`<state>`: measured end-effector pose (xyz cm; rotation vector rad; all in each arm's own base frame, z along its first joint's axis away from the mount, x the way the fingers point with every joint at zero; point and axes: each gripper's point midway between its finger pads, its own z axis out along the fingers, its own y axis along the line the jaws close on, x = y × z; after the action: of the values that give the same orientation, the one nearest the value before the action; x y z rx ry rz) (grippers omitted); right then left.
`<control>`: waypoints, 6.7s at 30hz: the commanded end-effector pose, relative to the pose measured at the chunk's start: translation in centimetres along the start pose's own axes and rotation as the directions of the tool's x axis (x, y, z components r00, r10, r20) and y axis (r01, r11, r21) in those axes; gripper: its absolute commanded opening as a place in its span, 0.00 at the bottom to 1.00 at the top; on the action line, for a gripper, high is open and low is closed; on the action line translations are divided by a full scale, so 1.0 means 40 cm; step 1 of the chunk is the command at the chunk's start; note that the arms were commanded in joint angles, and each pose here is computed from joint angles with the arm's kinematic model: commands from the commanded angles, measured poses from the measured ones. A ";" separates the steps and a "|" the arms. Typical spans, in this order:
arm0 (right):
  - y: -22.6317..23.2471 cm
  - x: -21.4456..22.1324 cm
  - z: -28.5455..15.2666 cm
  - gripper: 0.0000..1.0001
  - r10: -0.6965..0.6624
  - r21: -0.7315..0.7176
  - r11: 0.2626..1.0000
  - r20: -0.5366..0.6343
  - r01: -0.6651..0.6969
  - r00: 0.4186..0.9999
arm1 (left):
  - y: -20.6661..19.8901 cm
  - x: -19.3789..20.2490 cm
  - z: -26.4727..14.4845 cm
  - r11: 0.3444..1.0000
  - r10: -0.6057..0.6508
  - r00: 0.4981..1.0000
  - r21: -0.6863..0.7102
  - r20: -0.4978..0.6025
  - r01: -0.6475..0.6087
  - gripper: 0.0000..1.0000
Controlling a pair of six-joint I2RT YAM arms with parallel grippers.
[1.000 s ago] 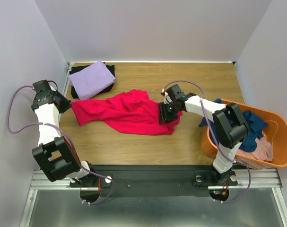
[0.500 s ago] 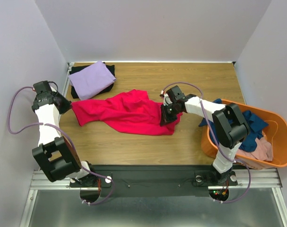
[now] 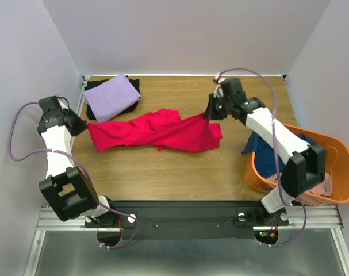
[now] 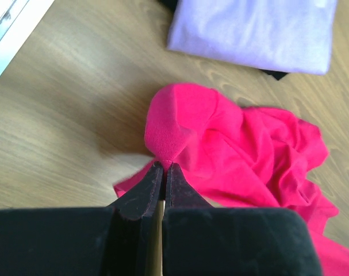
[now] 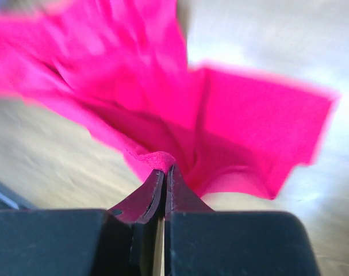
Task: Fold and stack the t-shirts
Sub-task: Flatten the tshirt out, then fold the tshirt
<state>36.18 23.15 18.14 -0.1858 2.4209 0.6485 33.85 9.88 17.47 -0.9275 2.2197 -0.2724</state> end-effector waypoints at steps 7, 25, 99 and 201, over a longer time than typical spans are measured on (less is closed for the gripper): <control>-0.041 -0.131 -0.165 0.00 -0.027 0.162 0.987 0.195 -0.005 0.980 | -0.134 -0.126 -0.125 0.980 0.078 0.984 0.170 0.160 -0.105 0.00; 0.040 -0.440 -0.661 0.00 -0.182 0.288 0.957 0.657 -0.021 0.731 | -0.398 -0.200 -0.488 0.885 -0.058 0.876 0.431 0.479 -0.177 0.00; 0.209 -0.446 -1.175 0.01 -0.218 0.183 0.970 0.948 0.163 0.232 | -0.531 -0.277 -1.153 0.722 -0.211 0.534 0.499 0.818 -0.479 0.00; -0.437 -0.083 -0.117 0.01 -0.242 0.609 0.790 0.214 0.064 0.946 | -0.177 0.285 -0.134 0.971 -0.031 0.992 0.233 -0.125 0.060 0.00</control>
<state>41.06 5.32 13.77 0.0165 2.2532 -0.2245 29.38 -3.80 17.48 -0.8389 2.2462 -0.6339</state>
